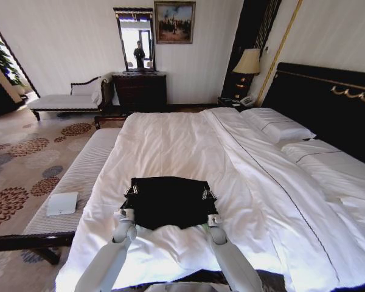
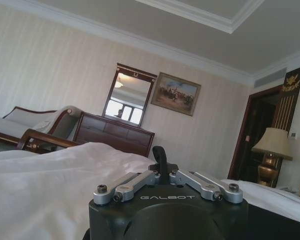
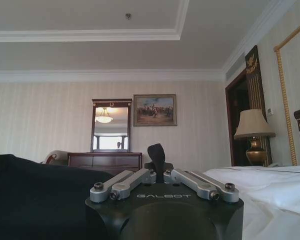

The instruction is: Fold the clothes on the bed.

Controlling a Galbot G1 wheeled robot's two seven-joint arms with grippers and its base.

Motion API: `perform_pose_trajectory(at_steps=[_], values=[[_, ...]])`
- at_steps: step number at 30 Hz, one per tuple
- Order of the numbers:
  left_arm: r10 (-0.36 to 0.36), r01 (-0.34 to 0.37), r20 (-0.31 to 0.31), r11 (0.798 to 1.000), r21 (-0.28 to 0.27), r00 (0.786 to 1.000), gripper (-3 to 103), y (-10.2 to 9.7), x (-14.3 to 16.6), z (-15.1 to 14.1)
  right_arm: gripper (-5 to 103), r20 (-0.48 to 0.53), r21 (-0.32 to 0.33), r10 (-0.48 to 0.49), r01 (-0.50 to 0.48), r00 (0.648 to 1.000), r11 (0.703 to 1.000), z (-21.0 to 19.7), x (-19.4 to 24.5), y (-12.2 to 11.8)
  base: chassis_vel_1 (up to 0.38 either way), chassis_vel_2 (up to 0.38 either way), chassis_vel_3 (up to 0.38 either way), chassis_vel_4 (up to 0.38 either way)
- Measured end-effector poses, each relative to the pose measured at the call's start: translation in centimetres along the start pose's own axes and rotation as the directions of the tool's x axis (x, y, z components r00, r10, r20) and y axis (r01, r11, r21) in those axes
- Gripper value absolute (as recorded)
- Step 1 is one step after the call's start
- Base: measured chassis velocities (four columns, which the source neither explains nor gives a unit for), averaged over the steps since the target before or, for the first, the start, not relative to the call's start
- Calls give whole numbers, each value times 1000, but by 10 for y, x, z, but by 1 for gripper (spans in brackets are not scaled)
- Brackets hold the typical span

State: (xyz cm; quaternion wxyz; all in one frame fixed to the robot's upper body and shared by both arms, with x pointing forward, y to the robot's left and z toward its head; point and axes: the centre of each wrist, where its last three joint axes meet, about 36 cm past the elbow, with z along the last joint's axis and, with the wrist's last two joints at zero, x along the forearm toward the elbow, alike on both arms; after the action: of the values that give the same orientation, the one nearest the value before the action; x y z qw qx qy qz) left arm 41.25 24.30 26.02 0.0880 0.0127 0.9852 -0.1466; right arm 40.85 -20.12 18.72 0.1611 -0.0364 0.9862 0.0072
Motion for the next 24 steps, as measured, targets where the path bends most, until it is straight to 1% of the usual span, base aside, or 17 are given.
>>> perform_pose_trajectory(at_steps=[3,5,6,8,10,11,16,19,21,24], values=[[11,-11,-1,1000,-6,1000,2,3,10,-4,1,0,-1,-10,10,1000,1000,-3,9,3,0,0,0,0],[12,-12,-5,1000,-11,1000,2,10,19,-7,1,-10,7,-21,21,1000,1000,-3,18,3,0,0,0,0],[12,-12,-5,1000,-11,1000,2,10,19,-7,1,-10,7,-21,21,1000,1000,-3,18,3,0,0,0,0],[10,-10,-11,1000,-19,1000,2,18,27,-7,1,-21,10,-25,25,999,1000,-3,26,1,0,0,0,0],[9,-10,-26,1000,-28,1000,2,27,42,-4,1,-39,14,-33,34,999,999,-3,39,0,0,0,0,0],[9,-10,-26,1000,-28,1000,2,27,42,-4,1,-39,14,-33,34,999,999,-3,39,0,0,0,0,0],[22,-25,-57,998,-54,998,2,36,67,6,1,-78,23,-54,56,995,998,0,64,1,0,0,0,0],[19,-23,-61,998,-62,998,2,40,71,9,1,-81,26,-60,63,995,998,-1,69,2,0,0,0,0],[22,-27,-71,996,-80,997,2,48,77,11,1,-82,30,-71,74,994,997,-4,75,2,0,0,0,0],[30,-37,-83,996,-86,996,2,51,82,11,1,-82,35,-69,72,994,997,-5,77,1,0,0,0,0]])
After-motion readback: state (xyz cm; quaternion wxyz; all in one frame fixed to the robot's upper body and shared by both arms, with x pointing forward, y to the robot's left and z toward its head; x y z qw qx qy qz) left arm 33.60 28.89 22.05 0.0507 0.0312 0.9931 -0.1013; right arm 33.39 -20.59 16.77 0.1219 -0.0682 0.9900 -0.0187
